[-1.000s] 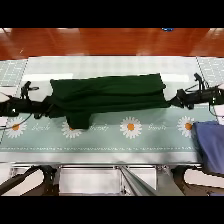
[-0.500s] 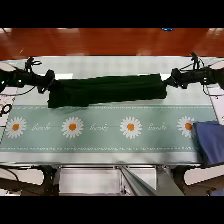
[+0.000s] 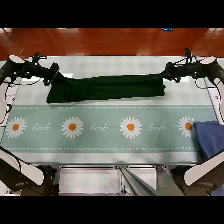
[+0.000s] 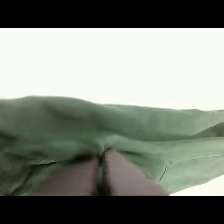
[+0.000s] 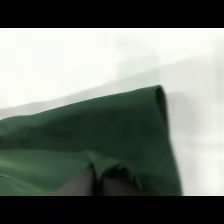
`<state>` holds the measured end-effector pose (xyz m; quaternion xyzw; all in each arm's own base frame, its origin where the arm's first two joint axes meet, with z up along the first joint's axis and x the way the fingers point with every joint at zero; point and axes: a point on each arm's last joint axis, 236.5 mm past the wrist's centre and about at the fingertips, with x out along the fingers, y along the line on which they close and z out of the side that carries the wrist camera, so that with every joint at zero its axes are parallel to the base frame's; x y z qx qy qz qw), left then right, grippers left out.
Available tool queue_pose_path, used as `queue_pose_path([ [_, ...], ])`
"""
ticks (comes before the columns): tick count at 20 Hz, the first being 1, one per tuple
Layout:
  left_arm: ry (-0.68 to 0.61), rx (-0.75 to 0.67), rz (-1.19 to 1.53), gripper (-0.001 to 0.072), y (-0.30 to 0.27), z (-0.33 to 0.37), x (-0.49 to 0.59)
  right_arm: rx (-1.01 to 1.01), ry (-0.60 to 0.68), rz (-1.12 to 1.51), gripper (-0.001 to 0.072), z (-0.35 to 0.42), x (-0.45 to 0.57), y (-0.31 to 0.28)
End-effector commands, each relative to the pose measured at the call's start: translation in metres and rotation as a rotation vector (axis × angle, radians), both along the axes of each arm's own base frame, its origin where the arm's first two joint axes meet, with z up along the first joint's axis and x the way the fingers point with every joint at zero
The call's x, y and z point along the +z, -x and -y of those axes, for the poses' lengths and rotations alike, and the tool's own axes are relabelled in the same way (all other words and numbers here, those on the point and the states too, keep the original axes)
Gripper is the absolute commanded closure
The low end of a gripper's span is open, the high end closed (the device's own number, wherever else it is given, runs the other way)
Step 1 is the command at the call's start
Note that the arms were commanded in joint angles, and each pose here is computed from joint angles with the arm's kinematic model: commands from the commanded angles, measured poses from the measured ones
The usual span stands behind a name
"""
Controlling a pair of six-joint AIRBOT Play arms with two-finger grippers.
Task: Fold the shirts.
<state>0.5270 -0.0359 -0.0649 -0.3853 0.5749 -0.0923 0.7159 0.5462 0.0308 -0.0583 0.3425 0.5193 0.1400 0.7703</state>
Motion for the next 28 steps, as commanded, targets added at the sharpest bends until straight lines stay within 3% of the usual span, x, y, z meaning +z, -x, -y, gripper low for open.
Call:
queue_pose_path([
  [1, 0.009, -0.015, -0.014, 0.0278, 0.001, 0.002, -0.001, -0.011, -0.007, 0.007, 0.0306, 0.0, -0.003, -0.007],
  [2, 0.011, -0.034, -0.02, 0.0199, 0.005, 0.0, 0.003, -0.008, -0.021, 0.003, 0.0295, 0.001, 0.001, -0.005],
  [6, -0.236, -0.006, -0.068, 0.0201, 0.032, -0.082, 0.031, 0.053, -0.064, -0.031, 0.0295, 0.04, 0.046, 0.027],
  [11, -0.434, -0.012, 0.187, 0.02, 0.052, -0.105, 0.128, -0.076, 0.068, -0.041, 0.0295, 0.125, 0.074, 0.073],
  [13, -0.435, -0.051, 0.241, 0.0199, 0.078, -0.072, 0.129, -0.154, 0.057, -0.077, 0.0295, 0.129, 0.046, 0.084],
  [19, -0.294, -0.082, 0.254, 0.02, 0.161, 0.023, 0.087, -0.226, -0.154, -0.132, 0.0295, 0.071, -0.015, 0.064],
  [28, -0.223, -0.053, 0.257, 0.0199, 0.16, 0.035, 0.09, -0.109, -0.253, -0.185, 0.0295, -0.017, -0.043, 0.025],
])
